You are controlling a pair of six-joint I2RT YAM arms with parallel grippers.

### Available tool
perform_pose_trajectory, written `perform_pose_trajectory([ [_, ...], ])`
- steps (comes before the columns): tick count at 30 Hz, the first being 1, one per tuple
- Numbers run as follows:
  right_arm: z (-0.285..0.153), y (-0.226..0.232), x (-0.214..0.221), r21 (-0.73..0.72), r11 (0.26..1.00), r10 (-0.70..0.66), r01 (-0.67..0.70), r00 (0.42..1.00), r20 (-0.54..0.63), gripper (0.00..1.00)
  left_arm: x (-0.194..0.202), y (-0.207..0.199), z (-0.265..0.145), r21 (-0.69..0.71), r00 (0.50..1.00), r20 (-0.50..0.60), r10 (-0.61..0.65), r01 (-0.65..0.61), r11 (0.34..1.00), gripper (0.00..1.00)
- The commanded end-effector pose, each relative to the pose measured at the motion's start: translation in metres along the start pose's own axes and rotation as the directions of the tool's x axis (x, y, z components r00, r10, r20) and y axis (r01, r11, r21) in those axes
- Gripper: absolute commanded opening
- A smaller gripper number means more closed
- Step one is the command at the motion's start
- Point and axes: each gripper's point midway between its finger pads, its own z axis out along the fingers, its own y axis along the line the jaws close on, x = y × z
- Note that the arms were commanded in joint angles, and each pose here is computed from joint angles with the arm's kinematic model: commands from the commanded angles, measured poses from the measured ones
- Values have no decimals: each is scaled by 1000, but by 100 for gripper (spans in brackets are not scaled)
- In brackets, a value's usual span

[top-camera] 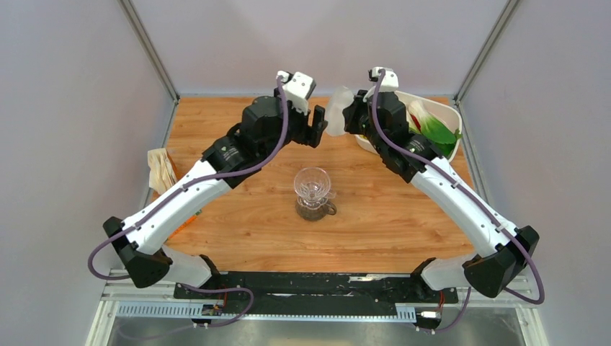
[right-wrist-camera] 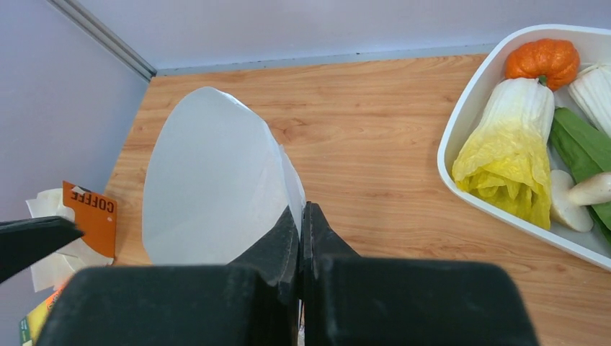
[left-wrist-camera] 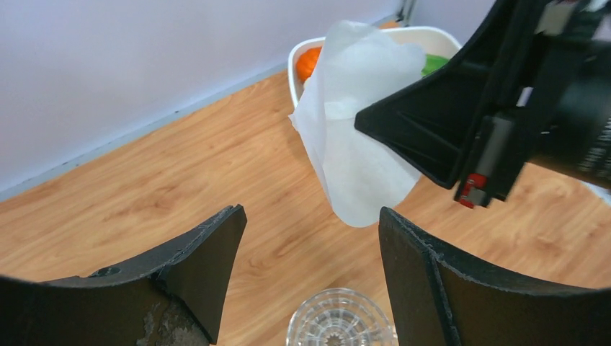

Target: Place the coffee filter in the dripper

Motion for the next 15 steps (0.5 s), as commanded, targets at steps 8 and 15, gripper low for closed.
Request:
perform_pose_trajectory([
  [8,-7,28,-15,-70,996,62,-58,997,48,0,-11,11,31,-139,994,37,105,-99,985,79],
  [15,-11,28,-15,-77,995,62,-58,997,49,0,3,34,42,-280,992,-14,125,-124,952,59],
])
